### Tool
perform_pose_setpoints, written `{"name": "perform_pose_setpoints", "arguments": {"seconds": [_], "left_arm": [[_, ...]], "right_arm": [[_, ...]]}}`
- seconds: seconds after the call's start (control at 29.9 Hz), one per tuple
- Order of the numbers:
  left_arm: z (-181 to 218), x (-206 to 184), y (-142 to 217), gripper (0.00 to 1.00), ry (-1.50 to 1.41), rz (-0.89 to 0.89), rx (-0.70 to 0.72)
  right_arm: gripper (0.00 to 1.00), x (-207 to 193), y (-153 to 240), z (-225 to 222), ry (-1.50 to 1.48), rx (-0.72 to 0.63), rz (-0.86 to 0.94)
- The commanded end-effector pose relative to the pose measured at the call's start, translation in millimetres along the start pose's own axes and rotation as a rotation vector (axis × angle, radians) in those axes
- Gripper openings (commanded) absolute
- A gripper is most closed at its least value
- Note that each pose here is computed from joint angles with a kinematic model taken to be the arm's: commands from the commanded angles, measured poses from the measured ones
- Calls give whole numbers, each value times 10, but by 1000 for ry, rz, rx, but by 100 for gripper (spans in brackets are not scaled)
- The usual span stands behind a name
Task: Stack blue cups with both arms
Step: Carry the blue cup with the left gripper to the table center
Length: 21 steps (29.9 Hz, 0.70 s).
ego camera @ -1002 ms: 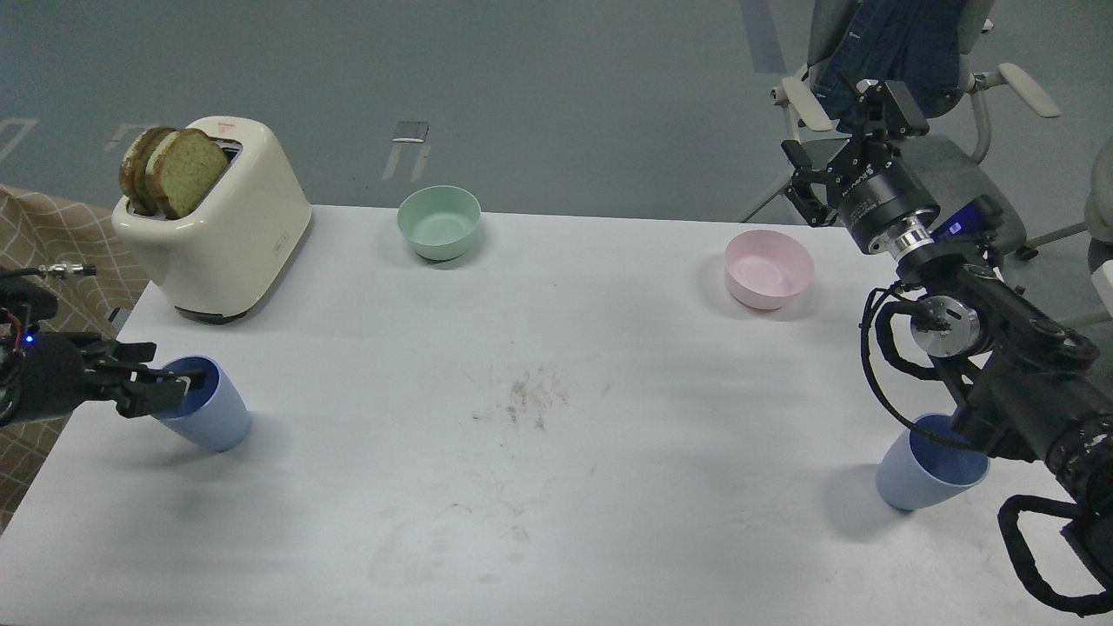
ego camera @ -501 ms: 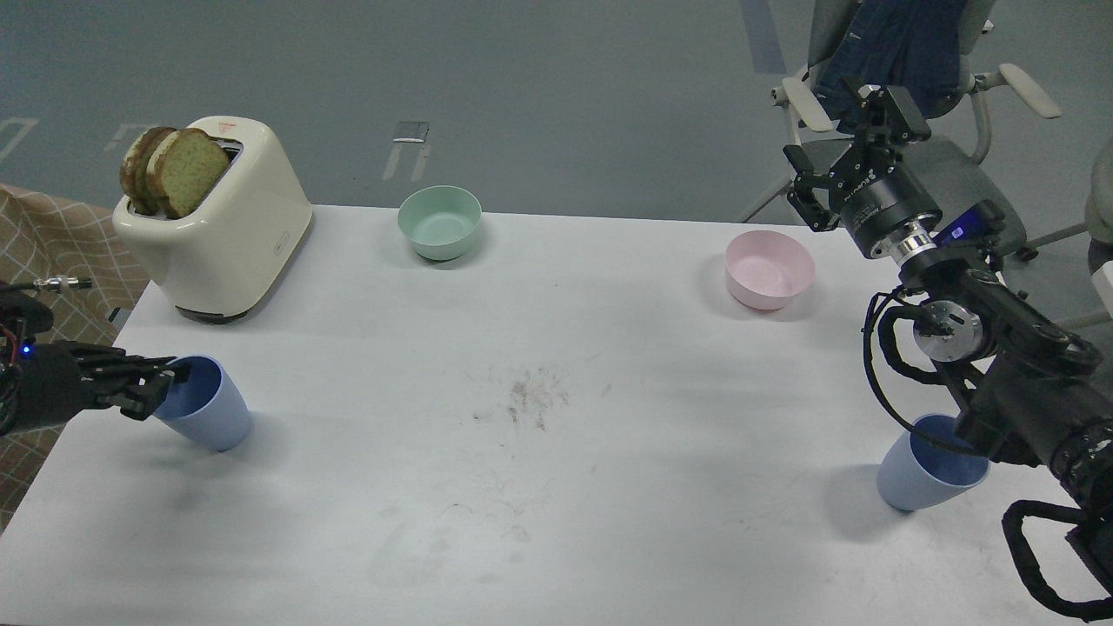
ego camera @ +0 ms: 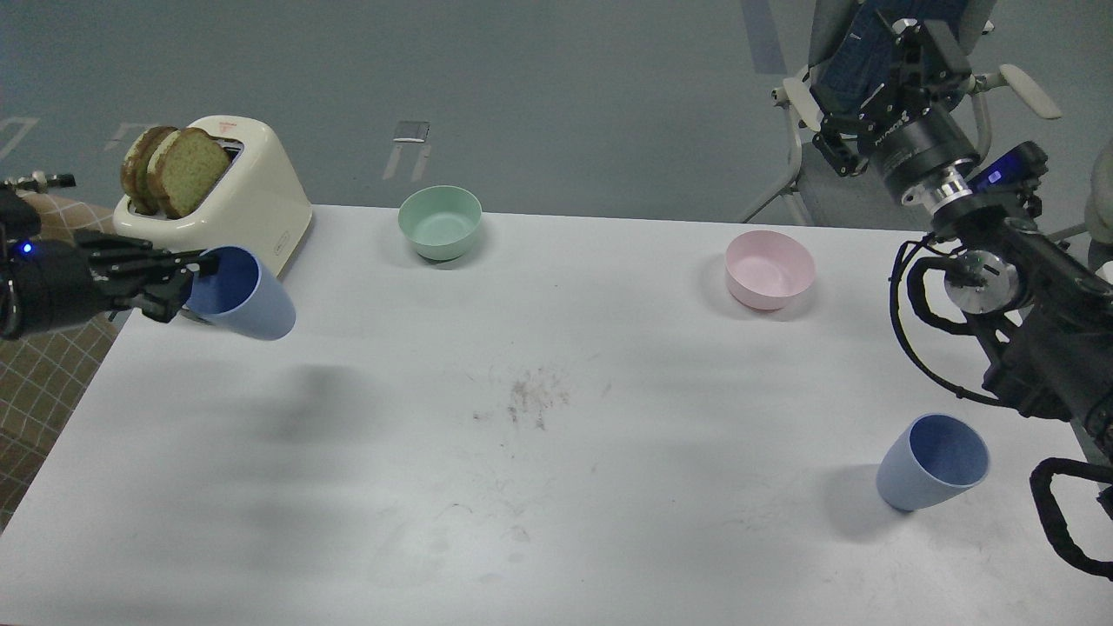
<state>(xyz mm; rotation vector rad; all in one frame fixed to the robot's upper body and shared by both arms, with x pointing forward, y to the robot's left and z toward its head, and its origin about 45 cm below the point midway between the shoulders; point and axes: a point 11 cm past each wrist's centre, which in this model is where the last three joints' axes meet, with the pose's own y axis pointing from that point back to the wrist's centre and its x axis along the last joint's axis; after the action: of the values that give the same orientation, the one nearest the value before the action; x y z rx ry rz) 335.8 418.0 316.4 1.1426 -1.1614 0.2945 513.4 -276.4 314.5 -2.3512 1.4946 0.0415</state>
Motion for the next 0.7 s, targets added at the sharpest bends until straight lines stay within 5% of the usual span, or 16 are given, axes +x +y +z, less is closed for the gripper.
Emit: {"name": "perform_pose_setpoints", "arguments": {"seconds": [0.0,0.33,0.67], "left_arm": [[536,522,-416,0,-49,17,-181],[1891,888,-1481,0,-207,-73,-527],[2410,791,-2163,0,-319,-216,-537]], "right_arm": [[100,-224,-329,-417,50,62,-71],[100,-906,-810,-803,175,76,-251],[100,-1017,-849,-775,170,74,-272]]}}
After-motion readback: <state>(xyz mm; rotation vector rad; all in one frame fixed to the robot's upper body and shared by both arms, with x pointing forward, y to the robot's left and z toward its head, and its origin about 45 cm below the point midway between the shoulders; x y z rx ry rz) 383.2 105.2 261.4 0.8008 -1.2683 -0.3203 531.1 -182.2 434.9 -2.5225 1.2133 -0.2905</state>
